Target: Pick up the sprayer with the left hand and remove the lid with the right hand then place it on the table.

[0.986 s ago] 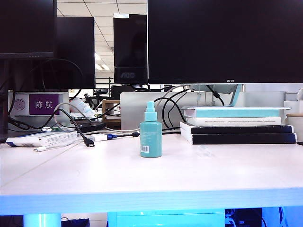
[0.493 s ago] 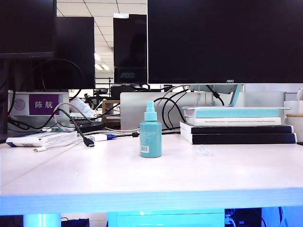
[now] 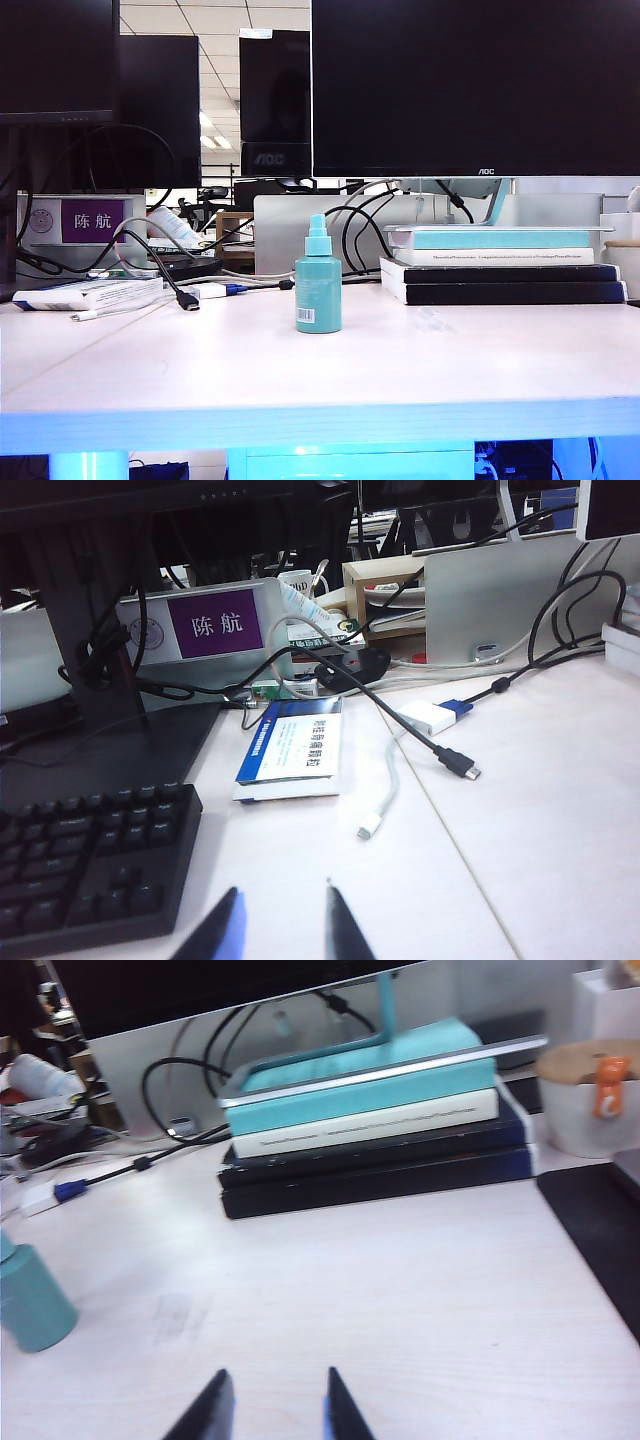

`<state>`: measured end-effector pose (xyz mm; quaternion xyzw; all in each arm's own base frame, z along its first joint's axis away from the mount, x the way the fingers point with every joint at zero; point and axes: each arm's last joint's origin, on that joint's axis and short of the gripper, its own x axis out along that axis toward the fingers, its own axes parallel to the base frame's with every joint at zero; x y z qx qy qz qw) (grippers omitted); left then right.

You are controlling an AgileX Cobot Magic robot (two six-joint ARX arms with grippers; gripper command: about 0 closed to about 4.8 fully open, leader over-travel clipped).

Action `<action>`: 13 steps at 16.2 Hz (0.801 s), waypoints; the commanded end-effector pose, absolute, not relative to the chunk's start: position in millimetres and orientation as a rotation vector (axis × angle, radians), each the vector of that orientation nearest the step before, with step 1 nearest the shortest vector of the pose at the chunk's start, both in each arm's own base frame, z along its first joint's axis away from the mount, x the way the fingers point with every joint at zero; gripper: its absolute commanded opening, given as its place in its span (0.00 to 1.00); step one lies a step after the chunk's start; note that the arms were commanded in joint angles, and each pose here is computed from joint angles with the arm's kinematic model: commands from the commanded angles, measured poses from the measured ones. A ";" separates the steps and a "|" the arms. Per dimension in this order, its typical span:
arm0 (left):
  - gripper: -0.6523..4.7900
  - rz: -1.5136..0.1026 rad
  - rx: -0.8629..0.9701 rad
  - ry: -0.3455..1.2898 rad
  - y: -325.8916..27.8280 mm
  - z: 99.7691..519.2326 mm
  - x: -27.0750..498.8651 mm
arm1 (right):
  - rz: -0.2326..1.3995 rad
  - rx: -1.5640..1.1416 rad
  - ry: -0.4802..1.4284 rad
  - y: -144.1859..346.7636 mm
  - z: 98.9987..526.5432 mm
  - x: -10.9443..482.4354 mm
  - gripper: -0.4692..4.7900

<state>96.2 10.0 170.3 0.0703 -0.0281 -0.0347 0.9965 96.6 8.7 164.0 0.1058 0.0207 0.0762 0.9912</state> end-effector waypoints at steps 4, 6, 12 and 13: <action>0.11 -0.070 0.103 -0.082 9.9 173.3 95.8 | 0.127 0.212 -0.027 7.7 169.7 96.7 0.09; 0.11 -0.070 0.103 -0.082 9.9 173.3 95.8 | 0.127 0.212 -0.027 7.7 169.7 96.7 0.09; 0.11 -0.070 0.103 -0.081 9.9 173.3 95.8 | 0.127 0.212 -0.026 7.7 169.7 96.7 0.09; 0.11 -0.070 0.103 -0.082 9.9 173.3 95.8 | 0.127 0.212 -0.027 7.7 169.7 96.7 0.09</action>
